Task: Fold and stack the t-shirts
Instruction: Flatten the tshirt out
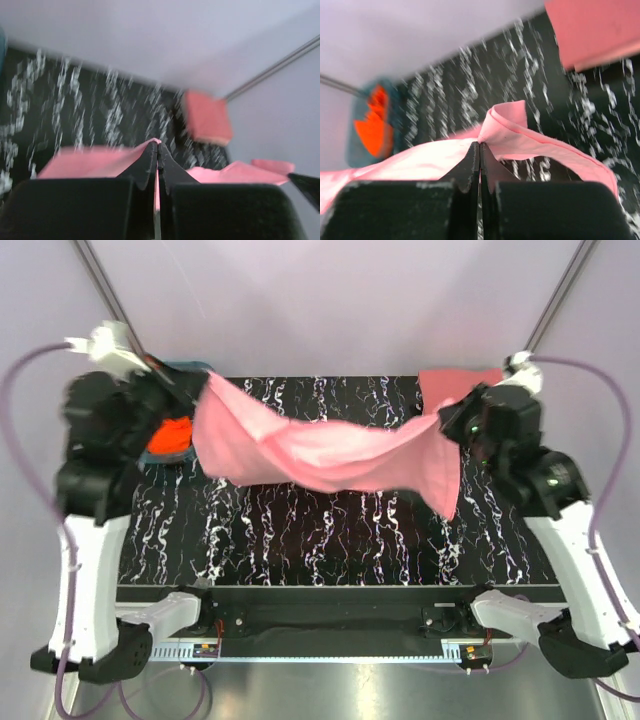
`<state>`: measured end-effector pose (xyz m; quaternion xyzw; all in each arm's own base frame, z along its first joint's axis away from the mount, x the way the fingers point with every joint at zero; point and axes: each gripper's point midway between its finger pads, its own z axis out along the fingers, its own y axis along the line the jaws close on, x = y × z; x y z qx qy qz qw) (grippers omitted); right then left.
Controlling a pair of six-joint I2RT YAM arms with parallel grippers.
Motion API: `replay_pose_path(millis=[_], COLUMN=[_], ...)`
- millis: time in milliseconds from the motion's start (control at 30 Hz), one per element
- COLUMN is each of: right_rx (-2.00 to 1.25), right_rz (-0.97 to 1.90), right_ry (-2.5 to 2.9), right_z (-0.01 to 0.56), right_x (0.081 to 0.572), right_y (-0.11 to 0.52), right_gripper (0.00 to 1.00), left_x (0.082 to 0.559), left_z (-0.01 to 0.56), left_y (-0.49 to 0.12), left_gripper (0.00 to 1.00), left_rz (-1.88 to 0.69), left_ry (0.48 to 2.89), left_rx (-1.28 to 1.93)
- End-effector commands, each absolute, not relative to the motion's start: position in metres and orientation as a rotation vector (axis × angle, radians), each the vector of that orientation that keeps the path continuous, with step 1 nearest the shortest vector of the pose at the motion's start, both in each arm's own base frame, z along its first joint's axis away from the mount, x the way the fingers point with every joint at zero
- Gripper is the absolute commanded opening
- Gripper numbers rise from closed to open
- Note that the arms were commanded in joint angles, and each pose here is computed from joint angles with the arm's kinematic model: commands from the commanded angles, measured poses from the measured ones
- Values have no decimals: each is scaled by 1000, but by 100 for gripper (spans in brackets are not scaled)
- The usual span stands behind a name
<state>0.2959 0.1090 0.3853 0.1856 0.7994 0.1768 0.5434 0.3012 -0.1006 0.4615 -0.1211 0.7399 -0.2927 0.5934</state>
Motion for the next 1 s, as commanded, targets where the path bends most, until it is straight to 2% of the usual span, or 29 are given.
replay_pose_path(millis=[0, 133, 267, 333, 433, 500, 567, 667, 700, 767, 800, 900, 967], right_rx=[488, 493, 459, 451, 427, 419, 434, 475, 490, 535, 543, 566, 536], right_rz=[431, 527, 747, 833, 923, 938, 918, 829, 793, 679, 639, 486, 439], right_ry=[1675, 1523, 1369, 1323, 1242, 1227, 1247, 1355, 1393, 1512, 1556, 1705, 1756], right_z=[469, 513, 546, 556, 570, 574, 568, 536, 523, 475, 457, 395, 371], right_x=[270, 222, 146, 123, 89, 84, 93, 126, 136, 164, 174, 211, 238], right_y=[77, 54, 38, 36, 27, 27, 29, 36, 38, 41, 43, 52, 65], right_gripper=[0, 0, 0, 0, 0, 0, 0, 0, 0, 0, 0, 0, 0], left_x=[248, 170, 101, 72, 50, 45, 55, 95, 126, 157, 188, 236, 261], left_z=[536, 612, 643, 650, 660, 664, 662, 639, 610, 570, 523, 444, 420], left_y=[-82, -73, -71, -68, -67, -68, -74, -84, -90, -92, -96, -94, -89], left_gripper=[0, 0, 0, 0, 0, 0, 0, 0, 0, 0, 0, 0, 0], left_rz=[-693, -837, -996, -1041, -1085, -1095, -1098, -1044, -1023, -970, -932, -798, -716], left_ry=[1543, 1288, 1128, 1068, 1017, 1007, 1038, 1149, 1248, 1353, 1477, 1663, 1697], left_rx=[-310, -297, -282, -270, -255, -240, -223, -212, -245, -280, -326, -379, -390])
